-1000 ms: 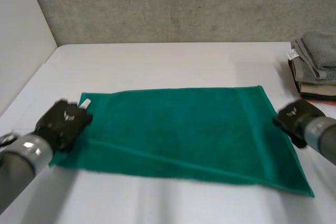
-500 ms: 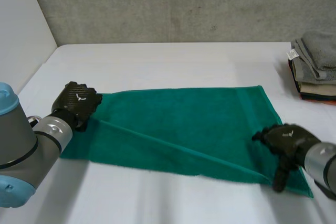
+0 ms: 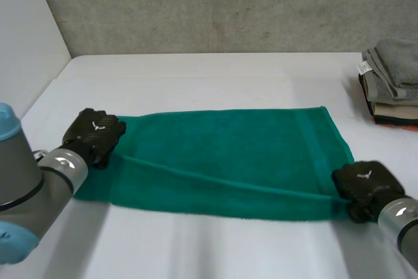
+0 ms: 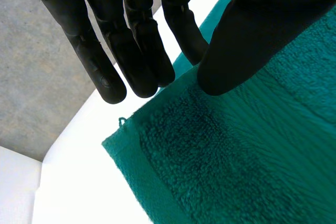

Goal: Fold the laundry.

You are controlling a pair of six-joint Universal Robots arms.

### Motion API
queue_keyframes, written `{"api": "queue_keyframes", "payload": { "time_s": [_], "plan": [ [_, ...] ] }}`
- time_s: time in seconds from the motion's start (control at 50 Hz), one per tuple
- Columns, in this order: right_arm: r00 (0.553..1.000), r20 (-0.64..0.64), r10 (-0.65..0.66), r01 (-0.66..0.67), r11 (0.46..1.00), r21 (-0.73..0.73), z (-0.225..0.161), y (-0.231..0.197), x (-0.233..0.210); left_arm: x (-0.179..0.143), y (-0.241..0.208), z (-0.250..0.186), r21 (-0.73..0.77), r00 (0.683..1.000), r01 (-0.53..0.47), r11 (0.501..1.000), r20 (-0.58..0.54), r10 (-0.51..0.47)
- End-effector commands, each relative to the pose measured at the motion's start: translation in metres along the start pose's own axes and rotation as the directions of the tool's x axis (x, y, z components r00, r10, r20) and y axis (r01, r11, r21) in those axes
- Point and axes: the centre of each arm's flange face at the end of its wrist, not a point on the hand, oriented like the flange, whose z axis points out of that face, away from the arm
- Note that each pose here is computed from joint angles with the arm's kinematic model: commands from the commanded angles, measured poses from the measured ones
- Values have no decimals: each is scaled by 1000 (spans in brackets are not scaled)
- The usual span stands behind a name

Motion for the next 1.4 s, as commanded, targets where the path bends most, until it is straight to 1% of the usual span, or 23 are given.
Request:
{"api": "queue_keyframes", "payload": {
  "time_s": [0.02,0.08,0.14,0.18,0.22,0.28,0.3,0.34,0.46,0.56,0.58,0.66,0.78,0.82,0.9,0.94,1.02,1.1,1.12,1.18,1.2,1.28,1.4],
  "plan": [
    [970,7,-242,242,966,-90,-35,-8,17,4,-3,-47,-78,998,0,997,-65,-5],
    [938,108,-328,345,909,-235,-43,7,29,13,5,-73,-161,991,0,987,-131,-21],
    [912,164,-377,409,867,-285,-44,11,38,24,12,-90,-233,976,-31,972,-219,-21],
    [909,151,-389,416,867,-273,-38,8,42,29,17,-97,-262,961,-72,962,-276,-3],
    [920,112,-375,391,885,-253,-23,1,50,29,16,-95,-248,958,-96,964,-285,22],
    [931,89,-354,365,908,-208,-6,-8,51,22,16,-74,-204,967,-120,972,-247,68],
    [933,71,-352,359,920,-159,7,-18,48,20,17,-65,-192,970,-123,974,-229,77],
    [933,56,-355,359,927,-106,19,-27,44,9,13,-36,-123,982,-133,984,-150,114],
    [912,-64,-405,408,911,49,72,-56,32,-11,-1,23,9,990,-137,990,20,137],
    [888,-219,-403,429,900,82,119,-68,43,-17,-3,67,52,983,-131,990,134,123],
    [885,-233,-403,431,898,86,124,-68,45,-19,-4,82,68,977,-137,988,175,123],
    [868,-289,-403,455,879,142,152,-79,43,-20,-9,114,97,962,-148,984,245,120],
    [861,-330,-386,459,870,181,194,-83,39,-7,-17,147,153,961,-151,977,256,109],
    [857,-344,-384,458,873,166,204,-83,39,7,-19,152,174,968,-154,973,227,112],
    [859,-367,-356,439,882,171,200,-92,36,22,-29,147,210,975,-146,967,198,104],
    [867,-373,-331,416,893,174,195,-95,39,21,-41,140,237,978,-116,965,198,69],
    [906,-347,-241,320,928,191,167,-101,44,7,-59,118,278,981,-38,960,195,-18],
    [950,-264,-165,218,958,184,125,-103,44,0,-65,91,290,981,31,957,174,-85],
    [968,-205,-144,178,971,162,112,-97,43,-1,-65,85,289,981,43,956,170,-96],
    [989,-116,-93,104,990,96,103,-76,47,0,-59,64,278,981,79,957,151,-125],
    [997,-67,-45,48,998,51,100,-61,51,0,-56,60,270,980,87,959,148,-130],
    [999,12,49,-49,999,-21,98,-32,56,5,-43,46,245,982,105,964,130,-140],
    [998,4,70,-70,997,-14,104,-20,63,18,-32,40,261,987,102,960,92,-130]
  ]
}}
